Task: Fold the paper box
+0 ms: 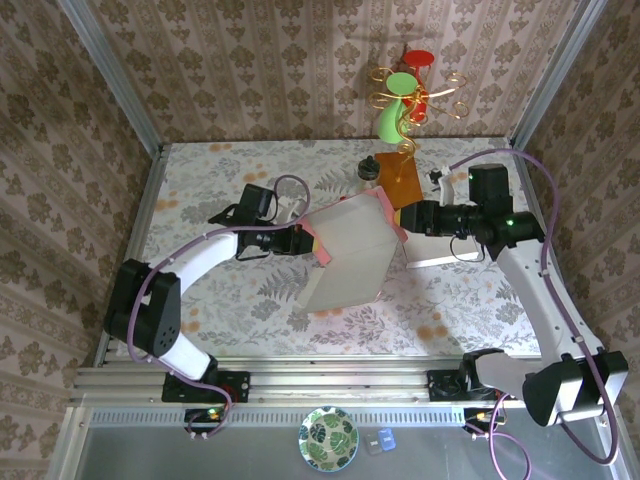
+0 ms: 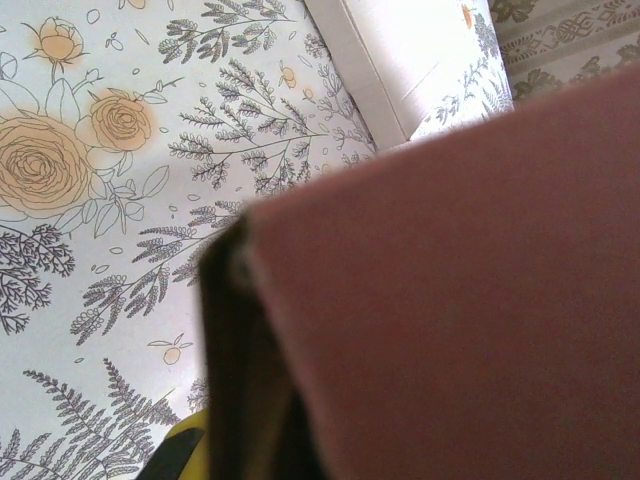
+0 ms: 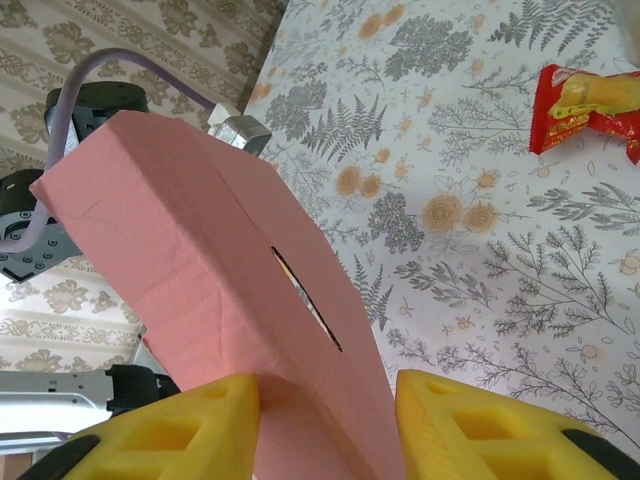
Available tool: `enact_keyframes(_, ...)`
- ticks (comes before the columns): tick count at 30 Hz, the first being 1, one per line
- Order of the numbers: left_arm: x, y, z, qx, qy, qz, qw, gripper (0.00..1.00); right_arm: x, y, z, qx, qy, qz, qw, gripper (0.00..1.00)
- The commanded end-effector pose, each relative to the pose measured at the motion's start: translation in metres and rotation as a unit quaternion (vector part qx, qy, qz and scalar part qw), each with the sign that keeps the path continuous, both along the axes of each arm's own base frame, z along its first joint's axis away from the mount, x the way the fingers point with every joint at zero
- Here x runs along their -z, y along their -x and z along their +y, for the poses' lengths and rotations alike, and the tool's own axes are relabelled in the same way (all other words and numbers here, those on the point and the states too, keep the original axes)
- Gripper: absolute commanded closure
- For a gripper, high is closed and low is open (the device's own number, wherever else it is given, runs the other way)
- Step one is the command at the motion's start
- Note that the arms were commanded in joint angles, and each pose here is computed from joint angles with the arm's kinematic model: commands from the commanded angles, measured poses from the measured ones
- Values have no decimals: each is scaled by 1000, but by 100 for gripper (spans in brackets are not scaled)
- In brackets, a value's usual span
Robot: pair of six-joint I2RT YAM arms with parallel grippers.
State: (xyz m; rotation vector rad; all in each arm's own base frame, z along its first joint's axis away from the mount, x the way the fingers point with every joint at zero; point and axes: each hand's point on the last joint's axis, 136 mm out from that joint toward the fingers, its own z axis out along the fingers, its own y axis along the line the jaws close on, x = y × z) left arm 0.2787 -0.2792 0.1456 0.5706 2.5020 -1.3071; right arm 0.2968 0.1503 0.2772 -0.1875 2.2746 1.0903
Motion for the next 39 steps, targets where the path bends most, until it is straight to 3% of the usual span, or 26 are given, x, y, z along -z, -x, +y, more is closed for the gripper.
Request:
enact_keyframes(1,-9,-3,-4,18,15,-11,1000,100,-10,-2,4,-17,-8,-12,1000,58)
enact_keyframes(23,-8,-1,-6,27,-1,-16,1000,100,-5,-6,6,-23,112,-55,992,61)
enact_keyframes(39,-12,3,-3,30,-12,-25,999,100,7,-6,13,-27,229,-81,970,61)
